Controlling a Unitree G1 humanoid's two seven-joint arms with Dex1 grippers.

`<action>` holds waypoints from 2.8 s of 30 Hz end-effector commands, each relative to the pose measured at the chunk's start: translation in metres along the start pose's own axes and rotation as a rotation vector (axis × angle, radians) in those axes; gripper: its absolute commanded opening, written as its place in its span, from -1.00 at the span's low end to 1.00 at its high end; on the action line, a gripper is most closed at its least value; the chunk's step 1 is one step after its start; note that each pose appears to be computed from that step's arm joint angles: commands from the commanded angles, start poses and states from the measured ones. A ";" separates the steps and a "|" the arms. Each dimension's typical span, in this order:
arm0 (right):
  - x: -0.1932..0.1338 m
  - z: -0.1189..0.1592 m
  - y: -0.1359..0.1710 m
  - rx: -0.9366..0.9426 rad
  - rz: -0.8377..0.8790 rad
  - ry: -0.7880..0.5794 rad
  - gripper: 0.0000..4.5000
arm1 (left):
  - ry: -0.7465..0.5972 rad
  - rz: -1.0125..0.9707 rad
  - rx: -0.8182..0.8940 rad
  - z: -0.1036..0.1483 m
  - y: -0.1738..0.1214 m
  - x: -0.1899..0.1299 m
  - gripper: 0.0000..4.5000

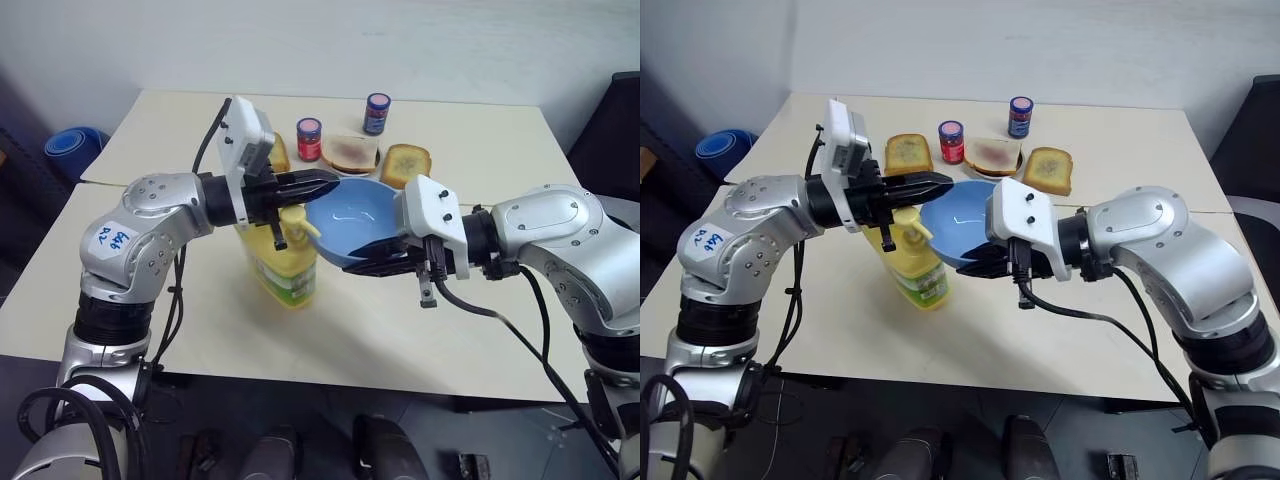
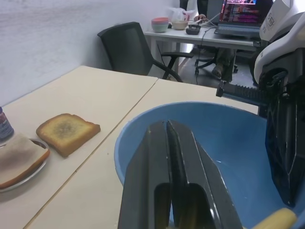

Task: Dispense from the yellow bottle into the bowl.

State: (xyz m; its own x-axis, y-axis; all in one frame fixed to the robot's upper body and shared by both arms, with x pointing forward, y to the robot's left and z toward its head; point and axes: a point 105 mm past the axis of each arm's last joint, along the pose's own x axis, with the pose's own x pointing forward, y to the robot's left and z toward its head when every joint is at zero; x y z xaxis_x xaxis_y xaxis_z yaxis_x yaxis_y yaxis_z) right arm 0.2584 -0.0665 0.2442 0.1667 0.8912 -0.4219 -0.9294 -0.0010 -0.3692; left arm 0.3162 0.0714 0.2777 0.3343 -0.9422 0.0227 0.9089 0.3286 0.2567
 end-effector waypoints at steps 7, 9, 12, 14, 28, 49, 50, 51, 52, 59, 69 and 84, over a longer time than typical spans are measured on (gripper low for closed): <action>-0.011 0.006 0.022 -0.032 0.044 0.012 -1.00 | -0.101 -0.047 0.091 0.028 -0.009 -0.013 -0.95; -0.012 0.006 0.025 -0.024 0.049 0.014 -1.00 | -0.100 -0.061 0.091 0.030 -0.011 -0.016 -0.95; -0.012 0.007 0.028 -0.026 0.051 0.009 -1.00 | -0.062 -0.072 0.073 0.026 -0.016 -0.018 -0.95; -0.013 0.006 0.031 -0.028 0.051 0.009 -1.00 | -0.037 -0.082 0.062 0.022 -0.020 -0.020 -0.95; -0.006 0.009 0.037 -0.040 0.047 -0.018 -1.00 | 0.119 -0.001 -0.045 -0.018 -0.016 -0.015 -0.95; -0.002 0.007 0.032 -0.012 0.038 -0.033 -1.00 | 0.294 0.103 -0.191 -0.085 -0.017 -0.027 -0.95; -0.002 0.007 0.031 -0.009 0.039 -0.037 -1.00 | 0.299 0.108 -0.195 -0.089 -0.017 -0.028 -0.95; -0.001 0.007 0.031 -0.008 0.040 -0.039 -1.00 | 0.302 0.110 -0.197 -0.091 -0.018 -0.029 -0.95; -0.001 0.006 0.031 -0.005 0.042 -0.042 -1.00 | 0.306 0.109 -0.203 -0.094 -0.019 -0.029 -0.95; -0.001 0.003 0.029 0.015 0.042 -0.046 -1.00 | 0.226 0.104 -0.247 -0.097 -0.021 -0.025 -0.95; -0.030 -0.040 0.006 0.020 -0.109 0.024 -1.00 | -0.175 0.089 -0.169 -0.002 0.000 -0.049 -0.95; -0.084 -0.209 -0.001 0.126 -0.327 0.136 -1.00 | 0.136 0.239 -0.187 -0.081 -0.020 -0.159 -0.95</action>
State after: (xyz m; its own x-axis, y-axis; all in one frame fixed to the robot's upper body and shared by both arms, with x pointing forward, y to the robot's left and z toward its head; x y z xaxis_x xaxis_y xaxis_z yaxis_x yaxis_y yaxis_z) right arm 0.3111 -0.2324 0.0982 0.4792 0.7638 -0.4323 -0.8688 0.3431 -0.3570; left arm 0.2678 0.2154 0.1867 0.5487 -0.8333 -0.0669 0.8356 0.5492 0.0124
